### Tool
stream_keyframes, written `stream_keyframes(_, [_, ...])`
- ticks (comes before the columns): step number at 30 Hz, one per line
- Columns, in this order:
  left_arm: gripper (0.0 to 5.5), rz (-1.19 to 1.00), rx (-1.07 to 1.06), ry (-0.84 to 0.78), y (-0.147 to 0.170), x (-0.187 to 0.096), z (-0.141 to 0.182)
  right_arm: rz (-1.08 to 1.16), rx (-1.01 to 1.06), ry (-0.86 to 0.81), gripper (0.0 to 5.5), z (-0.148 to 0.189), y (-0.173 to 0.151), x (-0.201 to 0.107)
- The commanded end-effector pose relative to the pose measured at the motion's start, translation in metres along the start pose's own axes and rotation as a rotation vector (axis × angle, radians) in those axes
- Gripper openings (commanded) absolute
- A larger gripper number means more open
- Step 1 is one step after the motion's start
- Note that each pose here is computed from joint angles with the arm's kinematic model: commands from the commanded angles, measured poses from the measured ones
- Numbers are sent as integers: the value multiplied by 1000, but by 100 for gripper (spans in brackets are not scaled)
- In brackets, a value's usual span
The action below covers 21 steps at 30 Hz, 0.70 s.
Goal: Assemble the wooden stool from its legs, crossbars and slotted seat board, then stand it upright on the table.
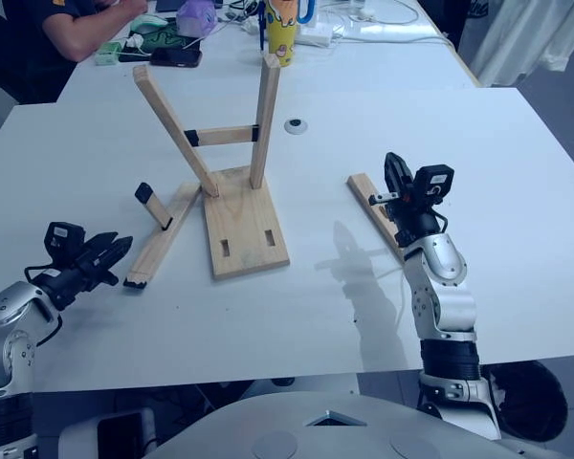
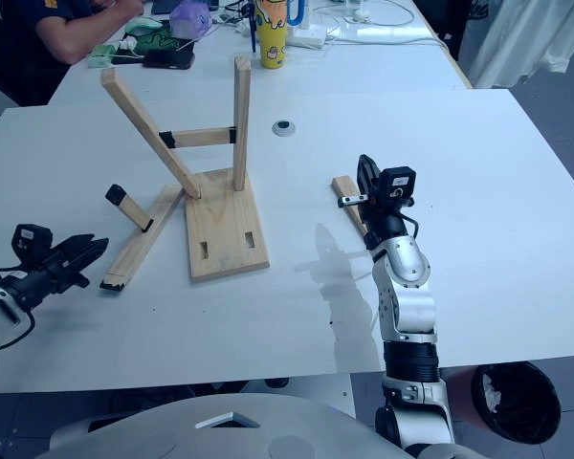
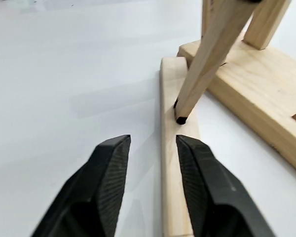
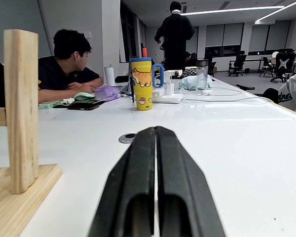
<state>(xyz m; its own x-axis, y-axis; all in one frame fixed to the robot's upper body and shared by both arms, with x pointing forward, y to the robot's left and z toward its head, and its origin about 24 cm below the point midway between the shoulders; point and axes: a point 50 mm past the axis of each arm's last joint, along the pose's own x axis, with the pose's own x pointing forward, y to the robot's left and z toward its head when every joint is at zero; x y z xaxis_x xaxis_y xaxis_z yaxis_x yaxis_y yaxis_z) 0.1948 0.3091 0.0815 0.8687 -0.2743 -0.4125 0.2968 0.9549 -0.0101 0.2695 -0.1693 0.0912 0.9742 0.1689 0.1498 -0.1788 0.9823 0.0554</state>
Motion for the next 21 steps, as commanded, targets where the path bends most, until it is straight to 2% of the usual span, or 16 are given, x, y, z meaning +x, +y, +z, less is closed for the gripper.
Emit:
stream_keyframes(1, [243, -27, -2, 38, -6, 5, -1, -5, -3, 0, 0, 1, 0, -1])
stream_keyframes(15, [449, -27, 32, 210, -19, 25, -34, 4, -1, 8, 0, 0, 1, -1])
stream_keyframes(17, [449, -25, 42, 202, -22, 29, -33, 6, -1, 10, 0, -1, 1, -1])
stream_keyframes(21, [400, -25, 49, 174, -27, 36, -31, 8, -3, 11, 0, -1, 1, 0])
